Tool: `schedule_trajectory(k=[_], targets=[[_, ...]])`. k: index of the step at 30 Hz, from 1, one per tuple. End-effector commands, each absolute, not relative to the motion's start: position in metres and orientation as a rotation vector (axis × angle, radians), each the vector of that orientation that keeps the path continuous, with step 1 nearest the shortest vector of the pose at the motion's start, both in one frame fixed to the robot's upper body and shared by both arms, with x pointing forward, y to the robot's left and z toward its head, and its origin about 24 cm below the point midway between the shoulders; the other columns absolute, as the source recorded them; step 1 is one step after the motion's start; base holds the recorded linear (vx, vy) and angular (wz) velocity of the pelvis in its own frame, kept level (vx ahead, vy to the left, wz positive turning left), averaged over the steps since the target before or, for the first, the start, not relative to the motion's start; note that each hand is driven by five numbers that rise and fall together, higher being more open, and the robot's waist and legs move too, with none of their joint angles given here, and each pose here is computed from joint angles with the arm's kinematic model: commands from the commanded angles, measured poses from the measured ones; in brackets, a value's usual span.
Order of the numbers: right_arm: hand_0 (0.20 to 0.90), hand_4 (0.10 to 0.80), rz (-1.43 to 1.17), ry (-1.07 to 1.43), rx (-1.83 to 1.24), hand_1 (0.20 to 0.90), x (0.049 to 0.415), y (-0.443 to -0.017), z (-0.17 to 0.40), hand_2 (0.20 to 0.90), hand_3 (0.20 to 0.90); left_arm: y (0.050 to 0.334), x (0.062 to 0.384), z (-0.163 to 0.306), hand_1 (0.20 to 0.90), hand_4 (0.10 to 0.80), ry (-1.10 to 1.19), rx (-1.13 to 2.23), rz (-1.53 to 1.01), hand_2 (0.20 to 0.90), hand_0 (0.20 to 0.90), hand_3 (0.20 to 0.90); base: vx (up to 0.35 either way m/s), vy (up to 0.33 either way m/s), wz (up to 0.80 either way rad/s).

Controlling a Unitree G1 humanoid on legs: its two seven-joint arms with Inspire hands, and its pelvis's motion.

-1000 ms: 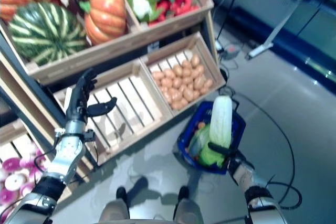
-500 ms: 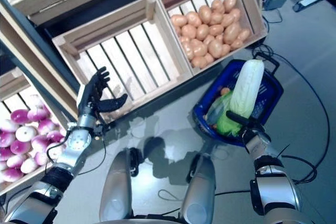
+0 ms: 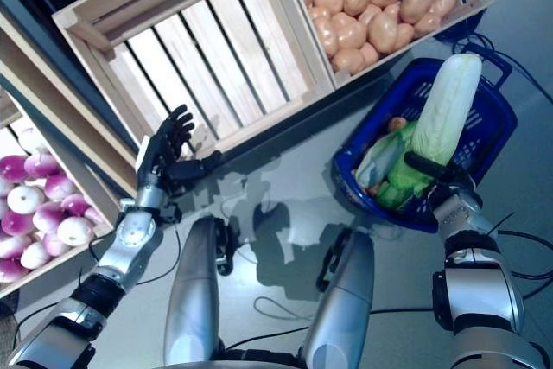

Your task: Put vegetables into the basket

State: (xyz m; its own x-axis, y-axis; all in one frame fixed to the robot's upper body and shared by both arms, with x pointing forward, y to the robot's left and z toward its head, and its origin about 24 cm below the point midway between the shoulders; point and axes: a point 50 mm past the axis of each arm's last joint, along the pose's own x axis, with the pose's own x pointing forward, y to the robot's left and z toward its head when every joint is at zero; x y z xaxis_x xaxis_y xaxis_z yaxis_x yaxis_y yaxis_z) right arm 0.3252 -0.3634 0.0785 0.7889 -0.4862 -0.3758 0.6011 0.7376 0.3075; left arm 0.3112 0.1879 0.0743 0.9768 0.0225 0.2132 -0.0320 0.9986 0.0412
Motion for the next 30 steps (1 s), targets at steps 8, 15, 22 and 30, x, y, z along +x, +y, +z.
schedule_trajectory(k=[8,15,22,30], targets=[[0.900,0.800,-0.736,0.131,0.462,0.900,0.301,-0.407,0.100,0.900,0.900,0.187,0.313,0.114,0.900,0.800,-0.431,-0.026,0.008,0.900,0.900,0.900,0.042,0.003,-0.01],[0.900,0.800,-0.703,0.159,0.480,0.900,0.303,-0.401,0.092,0.900,0.900,0.193,0.312,0.107,0.900,0.800,-0.395,-0.005,0.029,0.900,0.900,0.900,0.065,0.008,-0.07],[0.900,0.800,-0.667,0.210,0.491,0.900,0.302,-0.390,0.074,0.900,0.900,0.201,0.313,0.105,0.900,0.800,-0.376,0.016,0.042,0.900,0.900,0.900,0.066,0.012,-0.10],[0.900,0.800,-0.599,0.278,0.495,0.900,0.301,-0.374,0.052,0.900,0.900,0.201,0.315,0.105,0.900,0.800,-0.354,0.030,0.032,0.900,0.900,0.900,0.064,0.001,-0.03]])
